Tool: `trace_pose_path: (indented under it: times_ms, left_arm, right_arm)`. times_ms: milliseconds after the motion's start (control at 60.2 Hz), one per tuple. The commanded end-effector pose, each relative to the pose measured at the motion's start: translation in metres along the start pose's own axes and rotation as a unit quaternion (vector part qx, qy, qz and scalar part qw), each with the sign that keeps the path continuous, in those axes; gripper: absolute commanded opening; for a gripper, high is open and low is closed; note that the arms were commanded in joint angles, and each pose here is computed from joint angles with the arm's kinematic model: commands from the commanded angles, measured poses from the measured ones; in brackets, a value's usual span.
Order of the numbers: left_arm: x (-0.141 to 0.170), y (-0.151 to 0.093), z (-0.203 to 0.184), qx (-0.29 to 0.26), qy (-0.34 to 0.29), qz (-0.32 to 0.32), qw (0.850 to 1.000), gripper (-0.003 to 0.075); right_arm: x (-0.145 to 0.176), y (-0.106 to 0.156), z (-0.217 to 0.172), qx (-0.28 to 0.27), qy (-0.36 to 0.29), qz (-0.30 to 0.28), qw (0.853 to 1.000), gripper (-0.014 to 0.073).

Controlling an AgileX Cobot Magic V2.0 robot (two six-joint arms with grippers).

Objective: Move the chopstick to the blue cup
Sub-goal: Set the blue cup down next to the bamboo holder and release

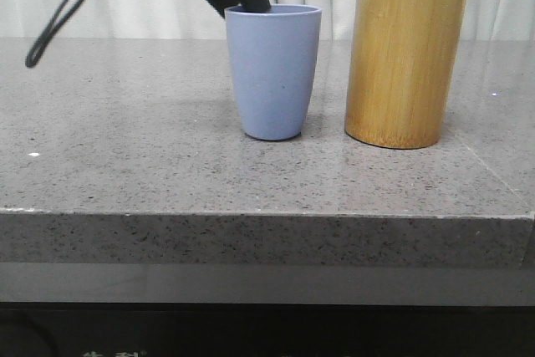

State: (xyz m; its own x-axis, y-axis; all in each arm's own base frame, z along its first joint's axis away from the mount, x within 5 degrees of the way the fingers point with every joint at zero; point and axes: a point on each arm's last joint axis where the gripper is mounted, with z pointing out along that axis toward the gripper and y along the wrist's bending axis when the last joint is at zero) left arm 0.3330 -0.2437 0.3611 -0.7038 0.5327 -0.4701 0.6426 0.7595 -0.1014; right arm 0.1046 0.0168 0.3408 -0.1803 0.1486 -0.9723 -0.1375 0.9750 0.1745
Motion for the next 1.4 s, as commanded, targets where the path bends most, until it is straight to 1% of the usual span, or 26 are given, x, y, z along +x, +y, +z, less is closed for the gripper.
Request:
trace_pose_path:
  times_ms: [0, 66, 150, 233, 316, 415, 482, 548, 714, 847, 980, 1113, 1196, 1279, 1346, 1379]
  left_arm:
    - [0.002, -0.013, -0.061, 0.009, -0.065, 0.007, 0.998, 0.0212]
    - [0.006, -0.015, -0.079, 0.004, -0.083, 0.011, 0.996, 0.0212]
    - [0.012, -0.013, -0.101, -0.026, -0.104, 0.020, 0.994, 0.0212]
    - [0.020, -0.008, -0.116, -0.056, -0.114, 0.025, 0.992, 0.0211]
    - [0.029, -0.003, -0.126, -0.074, -0.115, 0.022, 0.990, 0.0200]
    - [0.043, 0.004, -0.132, -0.081, -0.109, 0.009, 0.991, 0.0134]
    - [0.053, 0.010, -0.135, -0.087, -0.101, -0.001, 0.991, 0.0067]
    - [0.065, 0.016, -0.135, -0.092, -0.090, -0.012, 0.992, -0.0016]
    - [0.095, 0.025, -0.147, -0.108, -0.101, -0.043, 0.988, -0.0019]
    - [0.125, 0.036, -0.162, -0.133, -0.135, -0.084, 0.978, -0.0019]
    - [0.158, 0.048, -0.175, -0.168, -0.174, -0.130, 0.962, -0.0019]
    - [0.195, 0.060, -0.181, -0.211, -0.202, -0.179, 0.940, -0.0019]
    - [0.215, 0.057, -0.186, -0.229, -0.238, -0.192, 0.924, -0.0019]
    - [0.233, 0.050, -0.188, -0.243, -0.287, -0.191, 0.907, -0.0019]
    - [0.247, 0.040, -0.194, -0.255, -0.345, -0.177, 0.886, -0.0019]
    - [0.253, 0.036, -0.194, -0.258, -0.366, -0.172, 0.878, -0.0019]
  right_arm:
    - [-0.018, 0.002, -0.002, 0.000, -0.053, -0.004, 0.999, 0.0634]
    - [-0.018, 0.002, -0.002, 0.000, -0.053, -0.004, 0.999, 0.0634]
    - [-0.018, 0.002, -0.002, 0.000, -0.053, -0.004, 0.999, 0.0634]
    - [-0.018, 0.002, -0.002, 0.000, -0.053, -0.004, 0.999, 0.0634]
    - [-0.018, 0.002, -0.002, 0.000, -0.053, -0.004, 0.999, 0.0634]
    - [-0.018, 0.002, -0.002, 0.000, -0.053, -0.004, 0.999, 0.0634]
    - [-0.018, 0.002, -0.002, 0.000, -0.053, -0.004, 0.999, 0.0634]
    - [-0.018, 0.002, -0.002, 0.000, -0.053, -0.004, 0.999, 0.0634]
    - [-0.018, 0.002, -0.002, 0.000, -0.053, -0.004, 0.999, 0.0634]
    - [-0.018, 0.002, -0.002, 0.000, -0.053, -0.004, 0.999, 0.0634]
    - [-0.018, 0.002, -0.002, 0.000, -0.053, -0.004, 0.999, 0.0634]
    - [-0.018, 0.002, -0.002, -0.001, -0.053, -0.003, 0.999, 0.0634]
    - [-0.018, 0.002, -0.002, -0.002, -0.053, 0.002, 0.999, 0.0634]
    - [-0.018, 0.002, -0.002, -0.002, -0.053, 0.002, 0.999, 0.0634]
    - [-0.018, 0.002, -0.002, -0.002, -0.053, 0.003, 0.999, 0.0634]
    - [-0.018, 0.002, -0.002, -0.002, -0.053, 0.003, 0.999, 0.0634]
